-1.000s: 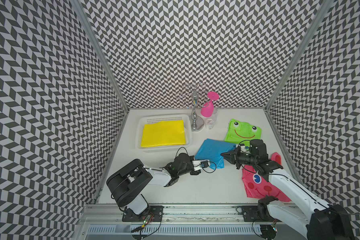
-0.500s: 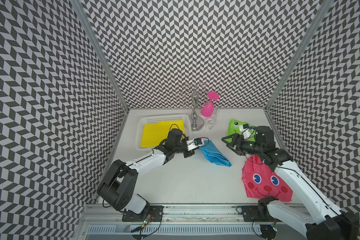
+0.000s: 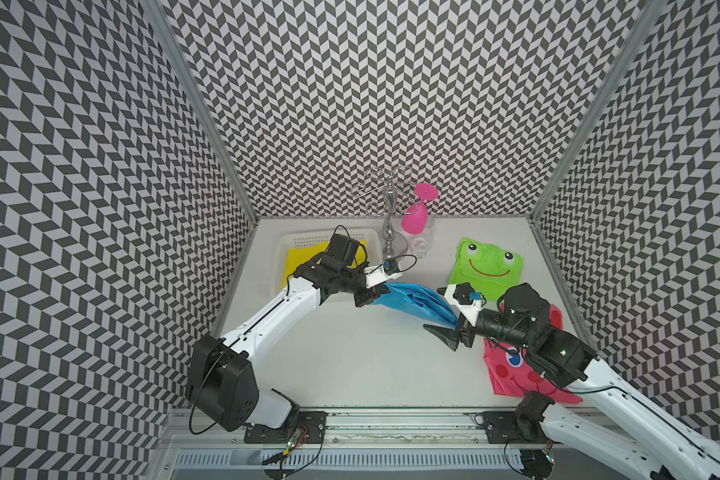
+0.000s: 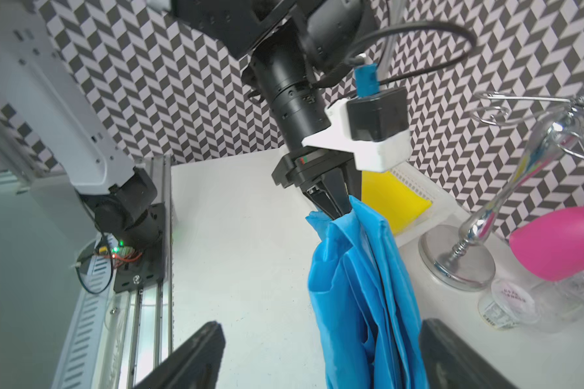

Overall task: Put the folded raincoat in the basket
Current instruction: Pick up the raincoat from the center of the board.

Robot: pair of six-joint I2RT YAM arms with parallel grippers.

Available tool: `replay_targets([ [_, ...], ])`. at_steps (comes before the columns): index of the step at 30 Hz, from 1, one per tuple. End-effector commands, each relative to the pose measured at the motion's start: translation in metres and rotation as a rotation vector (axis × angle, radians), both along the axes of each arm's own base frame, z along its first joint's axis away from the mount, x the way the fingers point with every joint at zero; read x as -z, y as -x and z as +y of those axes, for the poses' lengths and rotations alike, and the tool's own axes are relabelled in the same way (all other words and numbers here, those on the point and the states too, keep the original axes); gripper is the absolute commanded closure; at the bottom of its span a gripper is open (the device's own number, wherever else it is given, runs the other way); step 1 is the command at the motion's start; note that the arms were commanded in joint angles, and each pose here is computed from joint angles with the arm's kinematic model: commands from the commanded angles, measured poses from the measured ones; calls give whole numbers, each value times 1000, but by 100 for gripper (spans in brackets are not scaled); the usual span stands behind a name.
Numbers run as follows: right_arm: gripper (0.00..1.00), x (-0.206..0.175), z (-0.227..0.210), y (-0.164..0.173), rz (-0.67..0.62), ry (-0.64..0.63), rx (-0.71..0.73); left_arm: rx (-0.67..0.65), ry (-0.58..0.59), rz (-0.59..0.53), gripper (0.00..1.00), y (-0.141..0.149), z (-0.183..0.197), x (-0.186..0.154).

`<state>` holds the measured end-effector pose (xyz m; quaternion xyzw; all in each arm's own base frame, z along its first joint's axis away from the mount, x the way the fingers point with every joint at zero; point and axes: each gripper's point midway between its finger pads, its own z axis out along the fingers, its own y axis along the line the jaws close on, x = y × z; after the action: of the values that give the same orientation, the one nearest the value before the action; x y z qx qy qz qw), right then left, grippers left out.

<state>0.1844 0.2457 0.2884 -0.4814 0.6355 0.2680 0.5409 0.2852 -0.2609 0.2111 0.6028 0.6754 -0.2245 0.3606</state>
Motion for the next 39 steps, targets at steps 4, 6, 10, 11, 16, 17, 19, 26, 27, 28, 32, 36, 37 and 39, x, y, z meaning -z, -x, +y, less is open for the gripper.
replay_targets([
  [4,0,-12,8,-16,-229,67,5,27,-51,-6,100,38,32,-12],
  [6,0,-1,19,-8,-211,74,-71,34,-67,-9,100,44,38,-17],
  [10,0,21,52,20,-184,65,-268,14,-94,26,100,49,47,-19],
  [11,0,25,59,23,-178,59,-285,0,-93,30,100,48,49,-19],
  [16,0,27,79,21,-144,-5,-286,-88,-121,99,100,39,57,-10],
  [17,0,30,81,17,-132,-7,-272,-98,-131,113,100,38,60,-8],
  [19,0,35,85,4,-95,-10,-210,-107,-133,138,100,37,63,-6],
  [26,50,52,84,-46,-21,16,31,1,-118,147,100,61,69,-10],
  [27,64,50,86,-43,-22,3,10,19,-132,155,98,65,72,-8],
  [28,76,48,88,-40,-18,-12,-24,35,-146,166,96,67,75,-6],
  [32,100,32,98,-27,29,-98,-173,38,-148,211,90,66,88,-10],
  [36,100,11,111,-28,132,-210,-239,-51,-123,194,58,46,113,-24],
  [37,100,7,117,-29,173,-227,-260,-80,-123,178,54,40,121,-27],
  [39,100,-1,131,-32,239,-252,-303,-128,-127,144,48,31,139,-32],
])
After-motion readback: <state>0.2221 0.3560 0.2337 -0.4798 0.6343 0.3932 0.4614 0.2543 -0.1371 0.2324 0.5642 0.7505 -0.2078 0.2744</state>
